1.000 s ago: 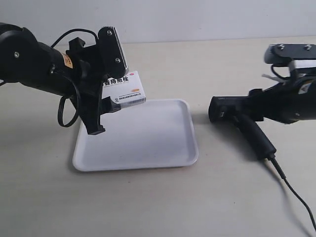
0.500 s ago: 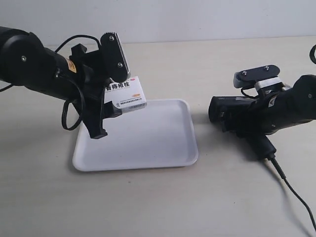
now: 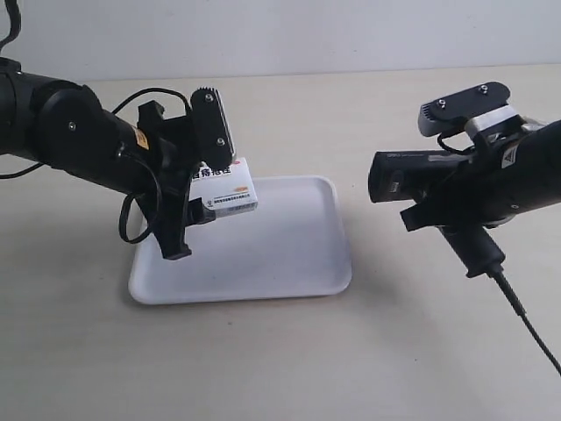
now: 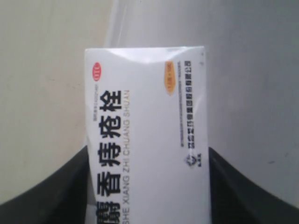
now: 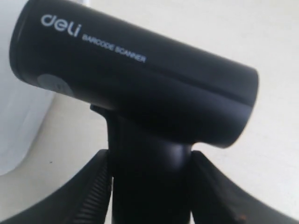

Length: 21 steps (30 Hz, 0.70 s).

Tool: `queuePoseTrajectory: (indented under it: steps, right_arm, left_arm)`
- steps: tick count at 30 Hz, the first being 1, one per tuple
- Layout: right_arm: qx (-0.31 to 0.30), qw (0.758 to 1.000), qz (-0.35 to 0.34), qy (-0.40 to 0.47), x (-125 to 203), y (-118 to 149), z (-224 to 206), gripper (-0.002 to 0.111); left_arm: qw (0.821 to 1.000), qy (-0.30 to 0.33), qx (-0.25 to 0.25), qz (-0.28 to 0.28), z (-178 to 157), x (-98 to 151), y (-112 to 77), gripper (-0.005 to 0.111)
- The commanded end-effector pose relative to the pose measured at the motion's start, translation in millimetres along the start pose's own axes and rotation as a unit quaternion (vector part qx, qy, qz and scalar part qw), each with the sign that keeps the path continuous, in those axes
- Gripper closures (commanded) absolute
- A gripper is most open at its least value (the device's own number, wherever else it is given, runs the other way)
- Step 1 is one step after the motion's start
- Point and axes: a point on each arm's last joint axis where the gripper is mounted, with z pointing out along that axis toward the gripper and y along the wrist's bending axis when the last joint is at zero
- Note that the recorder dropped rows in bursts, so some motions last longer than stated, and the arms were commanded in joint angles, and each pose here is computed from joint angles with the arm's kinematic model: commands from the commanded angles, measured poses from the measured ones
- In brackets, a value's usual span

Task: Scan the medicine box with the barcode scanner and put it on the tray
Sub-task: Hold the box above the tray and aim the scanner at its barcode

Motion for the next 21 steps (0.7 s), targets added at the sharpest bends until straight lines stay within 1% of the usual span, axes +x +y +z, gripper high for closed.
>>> queuePoseTrajectory:
  steps: [1, 4, 6, 8, 9, 11, 16, 21]
  right_arm:
    - [0.009, 0.997, -0.078, -0.025, 1.6, 8.3, -9.9, 0.108]
    - [0.015, 0.996, -0.085, -0.03, 0.7, 7.3, -4.3, 0.108]
    - [0.02, 0.996, -0.088, -0.028, 1.3, 4.8, 4.7, 0.108]
    - [0.027, 0.996, -0.078, -0.02, 3.6, -4.6, 14.0, 0.108]
    - [0.033, 0.997, -0.068, -0.022, 3.8, -11.5, 15.6, 0.108]
    - [0.034, 0.997, -0.064, -0.038, 1.2, -13.9, 15.2, 0.108]
    - [0.034, 0.996, -0.064, -0.042, 0.4, -13.8, 15.2, 0.108]
    - [0.034, 0.996, -0.064, -0.044, 0.0, -13.7, 15.1, 0.108]
  left_arm:
    - [1.0, 0.004, 0.007, 0.0, -0.6, 1.1, -0.2, 0.107]
    - [1.0, 0.011, 0.019, 0.014, -1.8, 2.2, -2.4, 0.107]
    - [1.0, 0.009, 0.023, 0.012, -8.5, 0.9, -2.3, 0.107]
    - [0.999, 0.008, 0.038, 0.026, -13.4, 0.1, -4.6, 0.107]
    - [0.999, -0.002, 0.042, 0.027, -15.5, -2.0, -5.2, 0.107]
    - [0.997, -0.018, 0.056, 0.045, -15.9, -3.8, -7.3, 0.107]
    - [0.995, -0.058, 0.082, 0.023, -18.2, 2.6, -0.2, 0.107]
    - [0.988, -0.096, 0.116, 0.022, -21.9, 7.5, 2.6, 0.107]
